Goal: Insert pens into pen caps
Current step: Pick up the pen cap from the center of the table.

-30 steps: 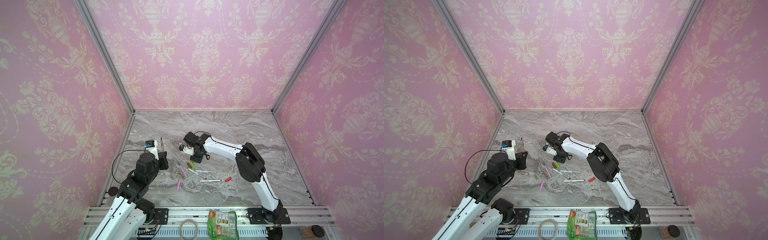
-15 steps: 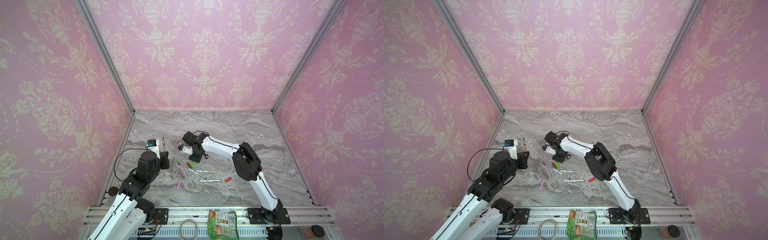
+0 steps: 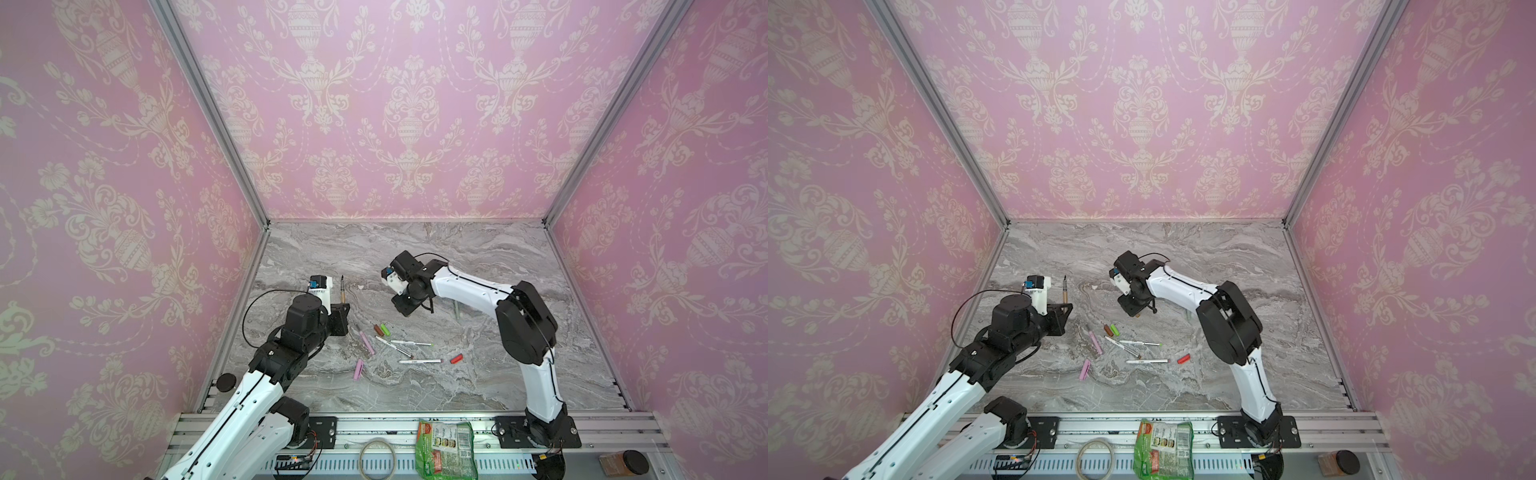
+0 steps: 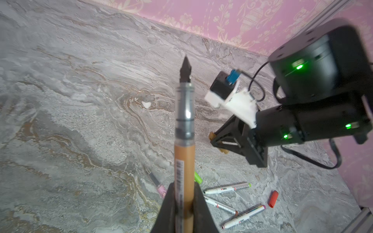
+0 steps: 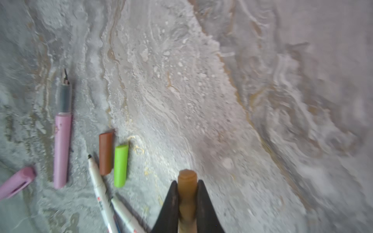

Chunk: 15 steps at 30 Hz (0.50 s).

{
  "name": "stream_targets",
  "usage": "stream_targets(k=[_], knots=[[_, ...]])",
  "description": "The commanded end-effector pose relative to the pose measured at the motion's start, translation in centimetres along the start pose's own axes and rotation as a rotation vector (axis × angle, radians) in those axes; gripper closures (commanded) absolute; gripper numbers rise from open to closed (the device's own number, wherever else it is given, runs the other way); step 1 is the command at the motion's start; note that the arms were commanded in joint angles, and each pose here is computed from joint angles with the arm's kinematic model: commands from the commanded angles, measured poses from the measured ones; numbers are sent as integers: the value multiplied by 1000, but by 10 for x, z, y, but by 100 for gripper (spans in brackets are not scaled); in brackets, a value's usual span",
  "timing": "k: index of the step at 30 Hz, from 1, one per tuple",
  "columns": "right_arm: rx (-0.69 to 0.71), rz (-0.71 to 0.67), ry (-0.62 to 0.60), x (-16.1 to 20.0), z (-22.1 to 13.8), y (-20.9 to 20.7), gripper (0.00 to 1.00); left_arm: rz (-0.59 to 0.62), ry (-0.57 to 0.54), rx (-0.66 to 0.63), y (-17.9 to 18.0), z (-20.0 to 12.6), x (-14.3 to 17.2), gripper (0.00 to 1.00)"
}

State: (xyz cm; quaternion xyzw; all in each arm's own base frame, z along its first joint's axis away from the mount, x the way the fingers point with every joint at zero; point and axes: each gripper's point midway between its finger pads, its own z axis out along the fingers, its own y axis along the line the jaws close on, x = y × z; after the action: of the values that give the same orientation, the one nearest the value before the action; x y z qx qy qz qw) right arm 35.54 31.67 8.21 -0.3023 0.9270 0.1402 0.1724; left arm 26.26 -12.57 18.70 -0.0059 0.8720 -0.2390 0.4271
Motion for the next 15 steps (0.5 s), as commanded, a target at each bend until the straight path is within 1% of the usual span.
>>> stream_targets(k=[1, 3, 5, 6, 8, 11, 13, 15], knots=[[-178, 359, -369, -60, -85, -8, 95, 21, 16, 185, -39, 6, -9, 100], [-262, 530, -494, -67, -116, -26, 96, 34, 46, 249, -56, 14, -6, 100], [-337, 654, -581, -68, -139, -39, 96, 50, 78, 303, -72, 23, 1, 100], [-363, 719, -607, -63, -143, -47, 96, 52, 93, 330, -80, 28, 3, 100], [-414, 808, -660, -60, -154, -57, 97, 37, 118, 376, -91, 37, 9, 100], [-487, 892, -712, -57, -161, -64, 99, 10, 143, 431, -106, 48, 15, 100], [-520, 901, -729, -57, -164, -62, 99, 4, 162, 448, -112, 54, 20, 100], [-540, 900, -715, -57, -161, -58, 99, -5, 178, 462, -118, 59, 25, 100]])
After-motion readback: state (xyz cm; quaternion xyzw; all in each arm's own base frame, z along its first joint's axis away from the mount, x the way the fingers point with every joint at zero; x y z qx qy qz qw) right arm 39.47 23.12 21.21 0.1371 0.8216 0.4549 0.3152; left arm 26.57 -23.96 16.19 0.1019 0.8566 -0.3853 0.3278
